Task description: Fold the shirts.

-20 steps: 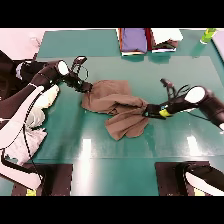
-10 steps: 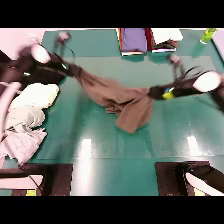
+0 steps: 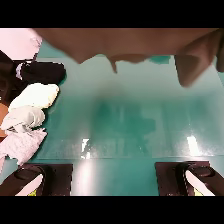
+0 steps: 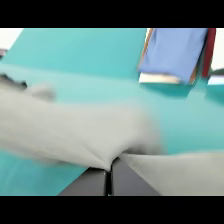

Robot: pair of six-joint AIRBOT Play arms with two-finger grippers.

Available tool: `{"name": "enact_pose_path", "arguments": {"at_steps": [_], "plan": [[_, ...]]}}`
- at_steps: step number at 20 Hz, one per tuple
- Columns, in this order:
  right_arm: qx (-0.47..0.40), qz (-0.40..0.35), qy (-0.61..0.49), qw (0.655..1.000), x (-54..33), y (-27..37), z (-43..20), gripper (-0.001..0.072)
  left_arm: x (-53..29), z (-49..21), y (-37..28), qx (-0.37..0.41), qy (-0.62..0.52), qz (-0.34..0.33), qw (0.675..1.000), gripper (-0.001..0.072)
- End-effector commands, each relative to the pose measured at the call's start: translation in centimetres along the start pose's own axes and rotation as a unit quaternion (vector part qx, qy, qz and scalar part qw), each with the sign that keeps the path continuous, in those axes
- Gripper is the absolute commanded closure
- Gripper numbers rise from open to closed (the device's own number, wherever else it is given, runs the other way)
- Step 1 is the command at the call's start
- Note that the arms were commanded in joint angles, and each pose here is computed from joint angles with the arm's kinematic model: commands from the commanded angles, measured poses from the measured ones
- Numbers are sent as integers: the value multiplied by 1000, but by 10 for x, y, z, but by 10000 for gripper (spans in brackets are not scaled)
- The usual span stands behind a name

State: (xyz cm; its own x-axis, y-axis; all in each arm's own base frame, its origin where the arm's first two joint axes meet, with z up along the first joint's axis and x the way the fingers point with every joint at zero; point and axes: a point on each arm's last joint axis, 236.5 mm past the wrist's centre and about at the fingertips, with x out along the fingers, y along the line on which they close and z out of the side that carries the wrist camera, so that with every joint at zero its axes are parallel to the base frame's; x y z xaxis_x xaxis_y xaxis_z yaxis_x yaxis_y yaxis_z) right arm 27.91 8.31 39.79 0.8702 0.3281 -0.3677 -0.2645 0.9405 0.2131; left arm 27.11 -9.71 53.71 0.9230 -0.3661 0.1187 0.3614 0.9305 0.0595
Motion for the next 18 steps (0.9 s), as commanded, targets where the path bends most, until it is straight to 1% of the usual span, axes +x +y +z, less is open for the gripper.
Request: {"name": "enact_pose_path", "arguments": {"at_steps": [1,3,4,6,7,9,11,12,13,15,17,18], "plan": [[-14,-11,0,1000,-30,3,12,695,-57,56,-6,25,-83,10,996,682],[-15,-10,52,999,-17,2,-2,695,-47,46,-5,23,-64,7,998,682],[-15,-5,86,996,-6,2,-13,695,-31,30,-3,21,-36,5,999,682],[-17,13,167,986,28,6,-46,695,12,-25,1,11,51,-4,999,682],[-16,21,212,977,49,8,-69,695,37,-67,2,3,115,-11,993,682],[-9,30,303,952,95,8,-124,695,76,-166,3,-17,253,-27,967,682],[2,31,371,928,144,6,-183,695,104,-282,3,-40,393,-41,918,681],[9,29,387,922,169,3,-208,695,113,-333,3,-51,441,-43,895,681],[17,25,398,917,194,-1,-233,695,122,-383,3,-62,479,-43,875,681],[33,15,404,914,239,-11,-267,695,139,-462,6,-75,518,-36,851,681],[48,1,399,916,273,-27,-287,695,152,-516,9,-83,541,-30,836,681],[53,-4,400,915,285,-32,-292,695,158,-532,10,-85,544,-27,835,681]]}}
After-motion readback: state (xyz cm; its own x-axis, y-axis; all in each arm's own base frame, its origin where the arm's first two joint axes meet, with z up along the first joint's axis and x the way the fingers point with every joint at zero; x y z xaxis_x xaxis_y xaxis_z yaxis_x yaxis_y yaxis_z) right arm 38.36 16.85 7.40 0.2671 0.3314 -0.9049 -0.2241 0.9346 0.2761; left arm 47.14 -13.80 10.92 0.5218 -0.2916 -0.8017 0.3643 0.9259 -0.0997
